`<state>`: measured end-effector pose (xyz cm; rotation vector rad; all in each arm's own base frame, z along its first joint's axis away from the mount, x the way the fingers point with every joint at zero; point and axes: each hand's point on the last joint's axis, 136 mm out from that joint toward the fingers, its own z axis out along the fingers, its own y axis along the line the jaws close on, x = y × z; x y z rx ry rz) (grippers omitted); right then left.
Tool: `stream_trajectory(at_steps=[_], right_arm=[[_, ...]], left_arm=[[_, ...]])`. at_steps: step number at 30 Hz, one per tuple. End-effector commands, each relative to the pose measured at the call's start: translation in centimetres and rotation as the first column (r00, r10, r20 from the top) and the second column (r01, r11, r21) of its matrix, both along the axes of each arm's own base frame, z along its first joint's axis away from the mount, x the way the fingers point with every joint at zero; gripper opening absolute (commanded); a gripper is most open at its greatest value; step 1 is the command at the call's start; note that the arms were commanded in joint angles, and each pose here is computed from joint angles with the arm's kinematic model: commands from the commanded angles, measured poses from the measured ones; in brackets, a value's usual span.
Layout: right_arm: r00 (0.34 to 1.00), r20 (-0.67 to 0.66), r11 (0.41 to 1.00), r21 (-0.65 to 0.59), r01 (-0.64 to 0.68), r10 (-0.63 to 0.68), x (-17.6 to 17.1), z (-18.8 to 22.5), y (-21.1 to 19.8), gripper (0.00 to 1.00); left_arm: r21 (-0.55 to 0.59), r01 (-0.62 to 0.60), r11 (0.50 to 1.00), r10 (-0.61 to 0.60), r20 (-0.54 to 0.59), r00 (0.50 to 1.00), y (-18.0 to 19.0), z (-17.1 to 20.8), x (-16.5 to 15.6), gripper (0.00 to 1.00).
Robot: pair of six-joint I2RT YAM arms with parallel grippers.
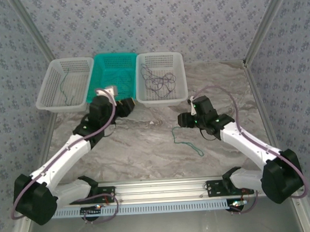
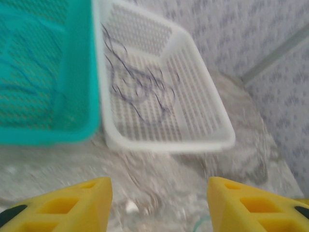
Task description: Untangle the cables
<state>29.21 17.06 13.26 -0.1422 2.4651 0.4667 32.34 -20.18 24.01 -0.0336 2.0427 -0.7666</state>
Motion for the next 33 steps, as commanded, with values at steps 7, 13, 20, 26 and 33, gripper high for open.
stream_trajectory(at_steps=[7, 13, 20, 26, 33], right_arm=[[0.891, -0.38, 0.965, -0.181, 0.191, -0.248, -9.1, -8.2, -5.5, 0.74], [0.828, -0.501, 0.968, -0.147, 0.205, -0.252, -13.4, -10.5, -5.7, 0.9], [0.874, -0.439, 0.978, -0.11, 0.18, -0.21, -11.7, -10.8, -5.0, 0.58], [0.898, -0.39, 0.978, -0.122, 0.168, -0.204, -11.2, -10.3, -5.5, 0.14], [0.921, -0.348, 0.984, -0.103, 0.148, -0.175, -12.2, -8.2, -6.1, 0.0]], left_arm=[[-0.068, 0.206, 0.976, -0.216, -0.197, 0.956, -9.9, -6.6, -4.6, 0.55], [-0.04, 0.251, 0.967, -0.254, -0.231, 0.939, -12.0, -8.0, -4.5, 0.56], [-0.009, 0.236, 0.972, -0.23, -0.257, 0.939, -11.6, -7.8, -4.3, 0.59], [-0.036, 0.225, 0.974, -0.227, -0.257, 0.939, -11.1, -7.9, -4.5, 0.6], [-0.098, 0.215, 0.972, -0.233, -0.262, 0.936, -11.2, -6.8, -3.7, 0.6]])
